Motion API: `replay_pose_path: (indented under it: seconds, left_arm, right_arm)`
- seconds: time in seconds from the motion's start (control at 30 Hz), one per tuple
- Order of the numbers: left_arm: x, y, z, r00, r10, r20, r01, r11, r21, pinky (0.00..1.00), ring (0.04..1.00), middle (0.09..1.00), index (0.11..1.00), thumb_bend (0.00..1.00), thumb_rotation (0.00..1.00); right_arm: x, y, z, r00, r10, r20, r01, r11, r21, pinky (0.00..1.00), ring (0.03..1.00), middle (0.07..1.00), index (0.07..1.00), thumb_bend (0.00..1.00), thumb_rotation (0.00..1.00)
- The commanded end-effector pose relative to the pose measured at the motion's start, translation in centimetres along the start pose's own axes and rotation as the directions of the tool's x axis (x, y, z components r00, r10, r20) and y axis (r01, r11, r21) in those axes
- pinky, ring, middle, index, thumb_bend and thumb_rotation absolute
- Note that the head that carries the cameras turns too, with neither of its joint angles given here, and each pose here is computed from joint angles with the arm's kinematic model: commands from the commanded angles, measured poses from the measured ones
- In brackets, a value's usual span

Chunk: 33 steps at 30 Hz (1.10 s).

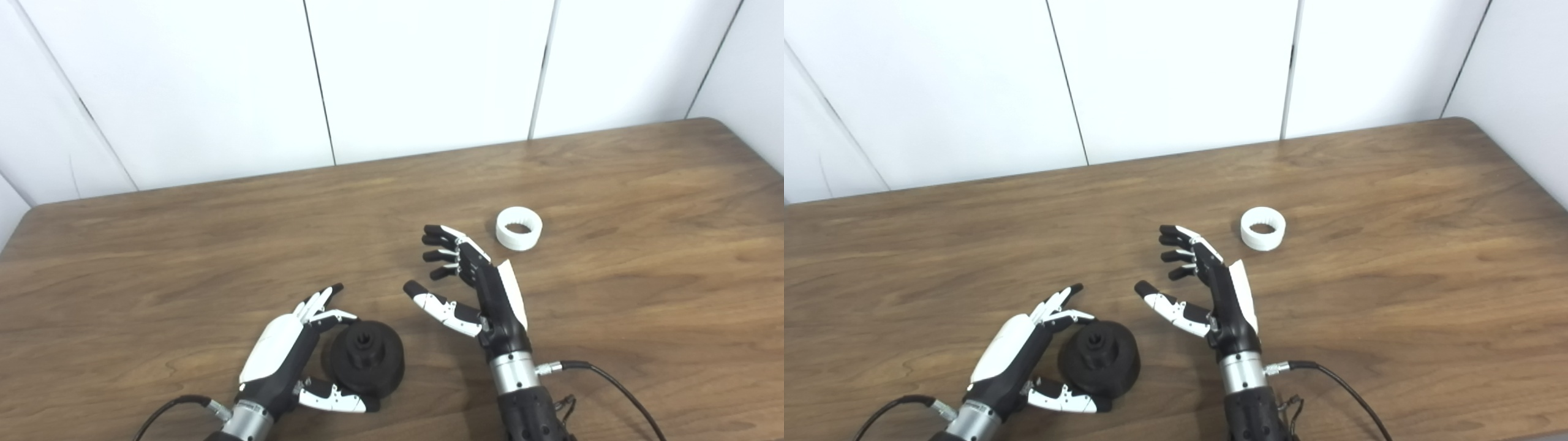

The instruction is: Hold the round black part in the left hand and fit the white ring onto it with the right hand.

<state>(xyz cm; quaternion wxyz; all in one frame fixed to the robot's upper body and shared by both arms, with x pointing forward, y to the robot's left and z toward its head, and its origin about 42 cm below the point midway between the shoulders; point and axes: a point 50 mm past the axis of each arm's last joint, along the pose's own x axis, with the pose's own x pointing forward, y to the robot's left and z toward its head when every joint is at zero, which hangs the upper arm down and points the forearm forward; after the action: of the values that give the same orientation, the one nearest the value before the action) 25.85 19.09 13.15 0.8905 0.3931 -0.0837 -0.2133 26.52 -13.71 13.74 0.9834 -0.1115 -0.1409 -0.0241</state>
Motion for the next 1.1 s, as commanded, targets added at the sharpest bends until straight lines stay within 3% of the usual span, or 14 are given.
replay_pose_path:
  seconds: [0.0,0.17,0.33,0.53,0.7,1.07]
  left_arm:
    - [0.1,1.2,0.2,0.999,0.022,0.036,-0.023,1.0,0.021,1.0,1.0,1.0,0.597,0.91,0.29]
    - [0.2,1.3,0.2,0.999,0.024,0.038,-0.025,0.999,0.022,1.0,1.0,1.0,0.596,0.91,0.29]
    - [0.2,1.4,0.3,0.999,0.03,0.03,-0.03,0.999,0.015,1.0,1.0,1.0,0.595,0.91,0.28]
    - [0.3,1.1,0.2,0.999,0.03,0.033,-0.03,1.0,0.008,1.0,1.0,1.0,0.594,0.91,0.28]
    - [0.5,0.8,0.2,0.999,0.031,0.033,-0.03,1.0,-0.004,1.0,1.0,1.0,0.593,0.91,0.28]
    - [0.8,0.5,0.3,0.999,0.041,0.033,-0.04,0.999,-0.023,1.0,1.0,1.0,0.593,0.92,0.28]
  right_arm:
    - [0.6,0.4,0.8,0.999,0.009,0.048,-0.007,0.999,-0.051,0.57,0.704,0.762,0.772,0.64,0.29]
    - [1.8,-1.9,1.1,0.995,0.015,0.096,0.003,0.984,-0.181,0.6,0.707,0.773,0.763,0.63,0.29]
    - [3.3,-4.7,1.8,0.987,0.025,0.158,0.036,0.928,-0.371,0.59,0.703,0.762,0.751,0.64,0.27]
    - [5.0,-7.7,2.7,0.982,-0.012,0.189,0.099,0.884,-0.456,0.62,0.77,0.825,0.747,0.64,0.28]
    - [6.8,-10.3,3.6,0.974,-0.017,0.227,0.136,0.844,-0.518,0.64,0.786,0.823,0.737,0.63,0.29]
    - [9.6,-12.4,4.5,0.967,-0.04,0.253,0.188,0.782,-0.594,0.64,0.793,0.824,0.725,0.66,0.32]
